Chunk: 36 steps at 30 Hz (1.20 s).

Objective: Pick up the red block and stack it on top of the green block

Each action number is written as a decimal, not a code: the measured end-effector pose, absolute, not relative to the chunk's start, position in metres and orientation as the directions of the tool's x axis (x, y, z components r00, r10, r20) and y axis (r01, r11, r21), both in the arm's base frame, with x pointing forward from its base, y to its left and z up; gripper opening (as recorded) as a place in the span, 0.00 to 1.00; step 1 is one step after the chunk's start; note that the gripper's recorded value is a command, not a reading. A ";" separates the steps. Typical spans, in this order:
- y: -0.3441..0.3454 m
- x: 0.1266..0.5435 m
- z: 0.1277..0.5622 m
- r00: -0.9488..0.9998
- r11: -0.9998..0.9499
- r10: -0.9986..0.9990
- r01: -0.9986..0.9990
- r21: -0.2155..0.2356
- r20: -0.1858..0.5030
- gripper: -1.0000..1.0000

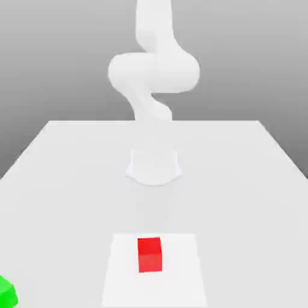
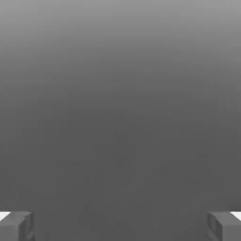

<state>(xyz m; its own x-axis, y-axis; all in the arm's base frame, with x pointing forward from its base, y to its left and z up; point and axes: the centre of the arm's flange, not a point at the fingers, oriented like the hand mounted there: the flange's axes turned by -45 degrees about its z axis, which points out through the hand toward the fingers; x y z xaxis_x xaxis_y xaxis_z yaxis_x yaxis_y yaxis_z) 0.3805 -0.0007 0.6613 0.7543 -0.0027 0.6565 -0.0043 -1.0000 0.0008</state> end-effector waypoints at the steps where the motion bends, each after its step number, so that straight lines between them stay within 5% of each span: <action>1: -0.001 0.395 0.637 0.780 -1.000 0.003 -0.001 0.006 0.626 0.50; 10: -0.006 0.450 0.427 0.936 -0.999 0.043 0.037 0.025 0.348 0.50; 20: -0.009 0.401 0.217 0.996 -0.997 0.083 0.083 0.003 0.021 0.50; 26: -0.009 0.395 0.151 0.996 -0.996 0.087 0.087 0.001 0.000 0.50; 27: -0.009 0.395 0.146 0.996 -0.996 0.087 0.087 0.000 0.000 0.00; 36: -0.009 0.396 0.162 0.996 -0.996 0.086 0.086 0.000 0.000 0.00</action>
<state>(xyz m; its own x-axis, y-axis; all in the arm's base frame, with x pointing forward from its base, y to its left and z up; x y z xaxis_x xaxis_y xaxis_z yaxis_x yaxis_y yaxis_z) 0.3958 -0.0093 0.1623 0.9963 0.0863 -0.0002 0.0863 -0.9963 0.0001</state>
